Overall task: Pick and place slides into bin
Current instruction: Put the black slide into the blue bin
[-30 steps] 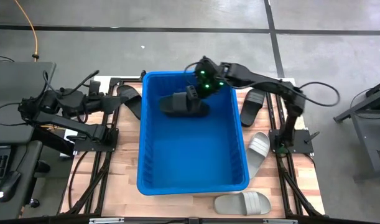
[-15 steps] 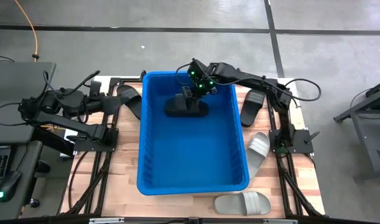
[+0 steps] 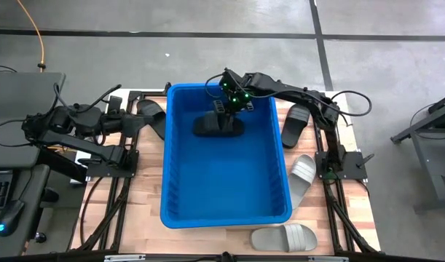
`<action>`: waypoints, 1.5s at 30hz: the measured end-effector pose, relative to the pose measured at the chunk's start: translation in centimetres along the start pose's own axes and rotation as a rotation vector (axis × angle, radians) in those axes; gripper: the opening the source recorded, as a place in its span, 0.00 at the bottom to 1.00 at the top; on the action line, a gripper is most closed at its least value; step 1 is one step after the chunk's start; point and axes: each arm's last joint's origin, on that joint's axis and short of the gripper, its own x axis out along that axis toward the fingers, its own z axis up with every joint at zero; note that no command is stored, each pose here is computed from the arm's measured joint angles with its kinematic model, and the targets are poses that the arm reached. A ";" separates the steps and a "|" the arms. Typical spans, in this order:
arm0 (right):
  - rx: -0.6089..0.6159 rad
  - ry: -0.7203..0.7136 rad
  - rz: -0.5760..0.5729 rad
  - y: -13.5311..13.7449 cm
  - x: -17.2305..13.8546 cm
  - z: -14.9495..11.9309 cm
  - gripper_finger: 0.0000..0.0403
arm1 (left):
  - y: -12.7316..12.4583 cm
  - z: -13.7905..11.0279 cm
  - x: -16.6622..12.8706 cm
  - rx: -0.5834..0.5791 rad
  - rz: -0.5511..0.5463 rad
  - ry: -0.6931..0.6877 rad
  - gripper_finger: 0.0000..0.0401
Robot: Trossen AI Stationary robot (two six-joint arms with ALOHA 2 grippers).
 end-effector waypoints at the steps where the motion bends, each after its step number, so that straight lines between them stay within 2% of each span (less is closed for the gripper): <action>1: 0.017 0.001 0.002 -0.1 0.0 0.1 0.04 | 0.0 0.0 0.0 0.000 -0.002 0.004 0.37; 5: 0.080 0.016 0.000 -0.3 -0.1 0.2 0.04 | -0.1 -0.1 0.1 0.002 -0.007 0.016 0.37; 11: 0.163 0.077 0.019 -0.7 0.1 0.3 0.24 | -0.1 -0.1 0.1 0.003 -0.010 0.022 0.37; 14: 0.203 0.145 0.013 -1.1 1.1 0.2 0.30 | -0.1 -0.1 0.1 0.009 -0.011 0.022 0.37; 17: 0.221 0.172 -0.025 -1.5 2.0 0.1 0.31 | -0.1 -0.1 0.1 0.009 -0.015 0.029 0.37; 22: 0.198 0.129 -0.129 -2.3 2.9 0.3 0.32 | -0.1 -0.1 0.1 0.009 -0.020 0.038 0.37; 25: 0.162 0.116 -0.152 -2.5 2.9 0.4 0.28 | -0.1 -0.2 0.1 0.009 -0.026 0.048 0.37; 30: 0.084 0.143 -0.106 -2.6 2.5 0.6 0.06 | -0.1 -0.2 0.1 0.010 -0.028 0.051 0.37; 31: 0.068 0.145 -0.102 -2.6 2.4 0.6 0.04 | -0.1 -0.2 0.1 0.010 -0.028 0.051 0.37; 37: 0.054 0.141 -0.054 -2.0 2.2 0.8 0.04 | -0.1 -0.2 0.1 0.033 -0.031 0.055 0.37; 45: -0.011 0.037 0.052 0.9 -1.2 1.8 0.04 | -0.1 -0.2 0.1 0.045 -0.037 0.067 0.37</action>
